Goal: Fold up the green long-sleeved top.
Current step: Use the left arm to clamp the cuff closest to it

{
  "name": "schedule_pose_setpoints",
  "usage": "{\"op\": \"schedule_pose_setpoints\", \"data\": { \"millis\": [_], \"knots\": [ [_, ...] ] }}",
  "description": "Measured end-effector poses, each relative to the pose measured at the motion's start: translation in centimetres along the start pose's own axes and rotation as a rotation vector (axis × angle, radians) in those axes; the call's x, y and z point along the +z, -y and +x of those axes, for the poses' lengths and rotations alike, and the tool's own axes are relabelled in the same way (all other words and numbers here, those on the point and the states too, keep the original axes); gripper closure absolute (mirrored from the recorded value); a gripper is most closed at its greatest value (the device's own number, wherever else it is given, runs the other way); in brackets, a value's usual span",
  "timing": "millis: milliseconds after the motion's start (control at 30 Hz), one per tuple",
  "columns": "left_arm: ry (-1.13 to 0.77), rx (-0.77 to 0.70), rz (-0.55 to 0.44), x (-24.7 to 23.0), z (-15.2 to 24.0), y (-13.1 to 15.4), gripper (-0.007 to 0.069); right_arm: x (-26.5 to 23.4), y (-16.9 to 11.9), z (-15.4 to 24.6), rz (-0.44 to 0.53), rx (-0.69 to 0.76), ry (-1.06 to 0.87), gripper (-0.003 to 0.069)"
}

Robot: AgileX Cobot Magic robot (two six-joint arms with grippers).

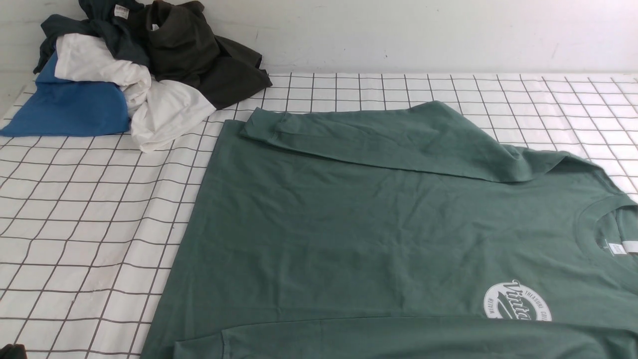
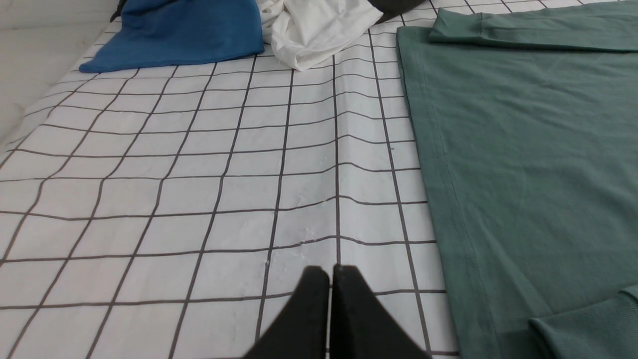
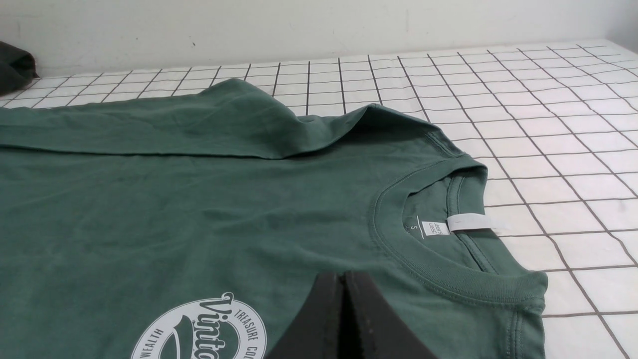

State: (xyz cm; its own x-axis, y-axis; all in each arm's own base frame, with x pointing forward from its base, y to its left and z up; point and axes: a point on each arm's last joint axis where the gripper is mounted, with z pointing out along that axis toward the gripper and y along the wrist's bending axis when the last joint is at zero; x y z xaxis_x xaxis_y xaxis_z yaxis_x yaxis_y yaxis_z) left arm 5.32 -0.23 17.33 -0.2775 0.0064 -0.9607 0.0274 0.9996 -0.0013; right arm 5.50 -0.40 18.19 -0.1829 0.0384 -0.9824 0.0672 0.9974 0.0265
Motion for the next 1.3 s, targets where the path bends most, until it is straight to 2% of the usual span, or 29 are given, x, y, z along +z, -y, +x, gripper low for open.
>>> {"op": "schedule_pose_setpoints", "data": {
  "millis": [700,900,1033,1067,1100,1167,1200,1233,1267,1300],
  "knots": [
    [0.004,0.021,-0.007,0.0,0.0,-0.1,0.0632,0.0,0.0,0.0,0.0,0.011,0.0,0.0673],
    [0.009,-0.038,0.013,0.0,-0.1,0.1,0.0632,0.0,0.0,0.0,0.0,0.012,0.0,0.0673],
    [0.026,-0.209,0.066,0.0,-0.3,0.6,0.0632,0.0,0.0,0.0,-0.005,0.033,-0.001,0.0673],
    [0.041,-0.393,0.114,-0.1,-0.5,0.9,0.0632,0.0,-0.2,0.0,-0.016,0.093,-0.002,0.0673],
    [0.049,-0.554,0.157,-0.1,-0.8,1.2,0.0632,0.0,-0.3,0.0,-0.031,0.165,-0.005,0.0673],
    [0.056,-0.773,0.215,-0.2,-1.2,1.6,0.0632,0.0,-0.5,0.0,-0.057,0.302,-0.01,0.0673],
    [0.063,-0.906,0.251,-0.3,-1.4,1.7,0.0632,0.0,-0.7,0.0,-0.08,0.437,-0.015,0.0673],
    [0.063,-0.923,0.257,-0.3,-1.5,1.7,0.0632,0.0,-0.8,0.0,-0.085,0.453,-0.015,0.0673],
    [0.069,-1.028,0.29,-0.4,-1.7,1.9,0.0632,-0.1,-1.1,-0.1,-0.123,0.657,-0.026,0.0673],
    [0.079,-1.05,0.298,-0.4,-1.8,1.9,0.0632,-0.1,-1.3,-0.2,-0.146,0.791,-0.035,0.0673]
  ]
}}
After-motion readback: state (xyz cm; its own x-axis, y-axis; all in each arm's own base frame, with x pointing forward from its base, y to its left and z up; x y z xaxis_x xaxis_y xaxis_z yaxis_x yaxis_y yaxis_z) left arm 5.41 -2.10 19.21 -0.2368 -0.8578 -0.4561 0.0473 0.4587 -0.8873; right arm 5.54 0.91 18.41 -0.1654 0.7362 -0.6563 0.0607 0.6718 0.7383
